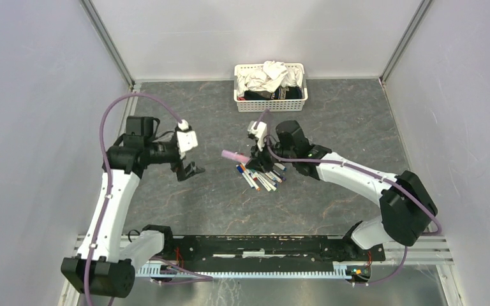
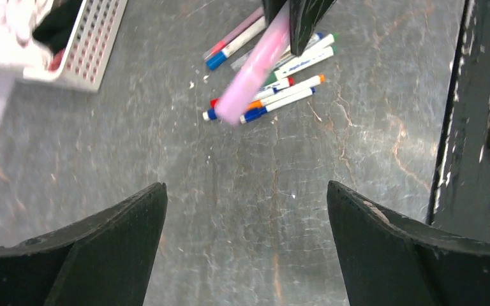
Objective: Open the pen caps
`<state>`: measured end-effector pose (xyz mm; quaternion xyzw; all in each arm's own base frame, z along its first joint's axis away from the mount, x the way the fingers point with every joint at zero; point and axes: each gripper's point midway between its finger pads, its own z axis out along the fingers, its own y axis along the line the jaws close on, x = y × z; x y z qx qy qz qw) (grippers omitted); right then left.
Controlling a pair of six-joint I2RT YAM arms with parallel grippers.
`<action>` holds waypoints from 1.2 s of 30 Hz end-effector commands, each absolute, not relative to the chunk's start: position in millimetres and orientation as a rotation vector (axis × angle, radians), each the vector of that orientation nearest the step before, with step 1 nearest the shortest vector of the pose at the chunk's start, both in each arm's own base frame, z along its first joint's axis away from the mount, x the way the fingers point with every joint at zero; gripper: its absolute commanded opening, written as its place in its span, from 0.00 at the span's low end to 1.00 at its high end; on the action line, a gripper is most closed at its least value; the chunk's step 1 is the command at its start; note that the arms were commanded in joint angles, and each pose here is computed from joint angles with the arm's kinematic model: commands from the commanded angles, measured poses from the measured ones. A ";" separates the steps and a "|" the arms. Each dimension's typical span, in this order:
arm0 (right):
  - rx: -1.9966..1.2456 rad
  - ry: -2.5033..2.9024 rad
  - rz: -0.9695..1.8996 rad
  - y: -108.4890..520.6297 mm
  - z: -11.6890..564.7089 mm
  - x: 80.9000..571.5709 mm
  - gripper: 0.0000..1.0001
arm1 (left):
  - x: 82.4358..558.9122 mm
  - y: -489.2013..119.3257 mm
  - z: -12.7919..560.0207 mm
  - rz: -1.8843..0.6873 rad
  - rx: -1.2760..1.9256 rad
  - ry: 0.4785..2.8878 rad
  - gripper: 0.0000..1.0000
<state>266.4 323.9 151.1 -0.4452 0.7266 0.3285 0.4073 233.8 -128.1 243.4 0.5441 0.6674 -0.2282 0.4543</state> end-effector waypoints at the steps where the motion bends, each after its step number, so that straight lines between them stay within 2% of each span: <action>1: -1.223 1.671 1.110 368.6 199.1 219.3 0.04 | 216.0 -139.0 234.3 -0.403 1.634 1.380 1.00; 10: -1.262 1.612 1.352 405.3 219.7 186.1 0.04 | 205.1 -148.2 222.6 -0.208 1.774 1.143 0.98; 15: -1.289 1.604 1.401 413.3 222.4 178.8 0.04 | 202.9 -150.3 218.3 -0.150 1.819 1.055 0.88; 20: -1.288 1.601 1.434 420.3 223.6 175.1 0.04 | 203.3 -150.9 211.4 -0.131 1.858 1.040 0.69; 23: -1.290 1.600 1.447 423.8 224.4 174.1 0.05 | 203.8 -150.5 207.6 -0.109 1.885 1.018 0.50; 25: -1.284 1.598 1.453 425.7 225.9 174.6 0.05 | 204.0 -150.2 205.8 -0.099 1.898 1.004 0.32; 26: -1.280 1.601 1.458 426.8 225.6 174.5 0.08 | 204.3 -150.0 205.4 -0.091 1.903 0.997 0.25; 27: -1.274 1.599 1.465 428.2 226.9 175.0 0.16 | 204.3 -149.8 205.1 -0.085 1.909 0.988 0.21; 29: -1.261 1.602 1.495 432.0 228.2 174.4 0.39 | 204.9 -149.6 206.1 -0.069 1.918 0.970 0.16; 31: -1.253 1.601 1.530 437.8 230.3 174.4 0.55 | 204.9 -149.7 206.6 -0.062 1.923 0.958 0.15; 36: -1.277 1.637 1.561 454.5 226.9 179.3 0.59 | 205.2 -149.7 205.4 -0.052 1.936 0.946 0.13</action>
